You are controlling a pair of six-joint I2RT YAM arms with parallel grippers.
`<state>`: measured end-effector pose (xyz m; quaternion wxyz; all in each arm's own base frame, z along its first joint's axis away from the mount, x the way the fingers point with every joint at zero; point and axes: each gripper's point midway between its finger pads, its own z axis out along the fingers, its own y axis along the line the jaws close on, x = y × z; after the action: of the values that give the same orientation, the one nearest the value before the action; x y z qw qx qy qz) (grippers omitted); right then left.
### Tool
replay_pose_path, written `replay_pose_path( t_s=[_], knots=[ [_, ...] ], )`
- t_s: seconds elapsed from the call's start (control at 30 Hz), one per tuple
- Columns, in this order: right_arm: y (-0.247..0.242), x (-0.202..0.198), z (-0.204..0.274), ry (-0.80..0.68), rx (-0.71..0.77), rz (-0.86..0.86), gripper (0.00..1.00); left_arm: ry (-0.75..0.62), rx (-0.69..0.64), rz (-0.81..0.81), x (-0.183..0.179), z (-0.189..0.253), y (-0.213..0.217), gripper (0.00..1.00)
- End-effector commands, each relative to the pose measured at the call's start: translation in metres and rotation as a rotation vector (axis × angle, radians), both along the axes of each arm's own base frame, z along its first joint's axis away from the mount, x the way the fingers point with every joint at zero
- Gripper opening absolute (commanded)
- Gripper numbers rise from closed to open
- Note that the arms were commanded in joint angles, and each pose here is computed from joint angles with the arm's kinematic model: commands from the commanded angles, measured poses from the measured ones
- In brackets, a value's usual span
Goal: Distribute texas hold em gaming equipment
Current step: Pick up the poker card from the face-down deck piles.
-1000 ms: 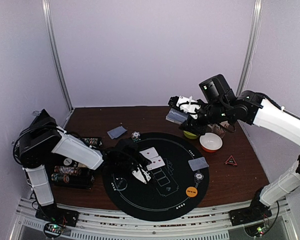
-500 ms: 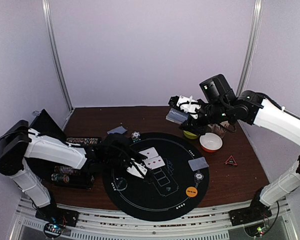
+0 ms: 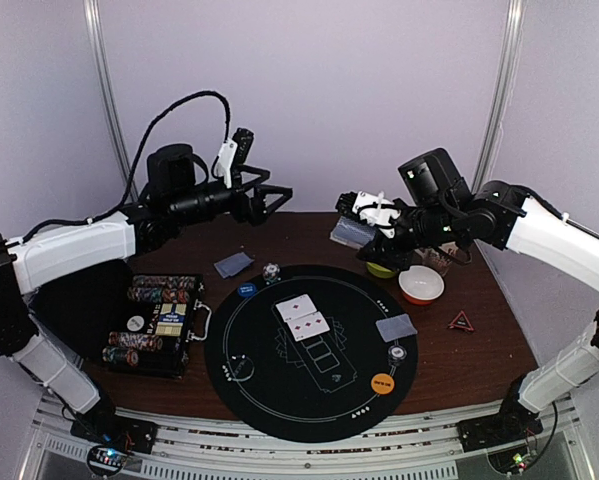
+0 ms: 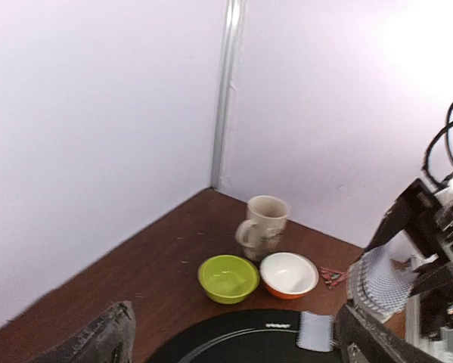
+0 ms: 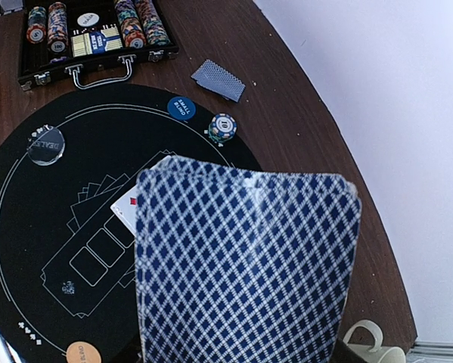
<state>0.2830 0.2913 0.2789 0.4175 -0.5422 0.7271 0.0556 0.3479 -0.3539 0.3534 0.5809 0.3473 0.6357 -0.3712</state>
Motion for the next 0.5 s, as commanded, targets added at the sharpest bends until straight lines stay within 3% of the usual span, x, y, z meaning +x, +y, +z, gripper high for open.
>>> replay_pose_path(
  t_s=[0.0,0.33,0.47],
  knots=[
    [0.01,0.001,0.01,-0.004,0.04,0.015,0.51,0.422,-0.097,-0.283,-0.035,-0.022,-0.039,0.98],
    [0.03,-0.002,0.004,0.018,0.055,0.06,0.51,0.445,-0.011,-0.361,-0.047,-0.039,-0.062,0.98],
    [0.039,-0.002,-0.002,0.028,0.042,0.076,0.51,0.476,-0.003,-0.387,-0.05,-0.047,-0.068,0.93]
  ],
)
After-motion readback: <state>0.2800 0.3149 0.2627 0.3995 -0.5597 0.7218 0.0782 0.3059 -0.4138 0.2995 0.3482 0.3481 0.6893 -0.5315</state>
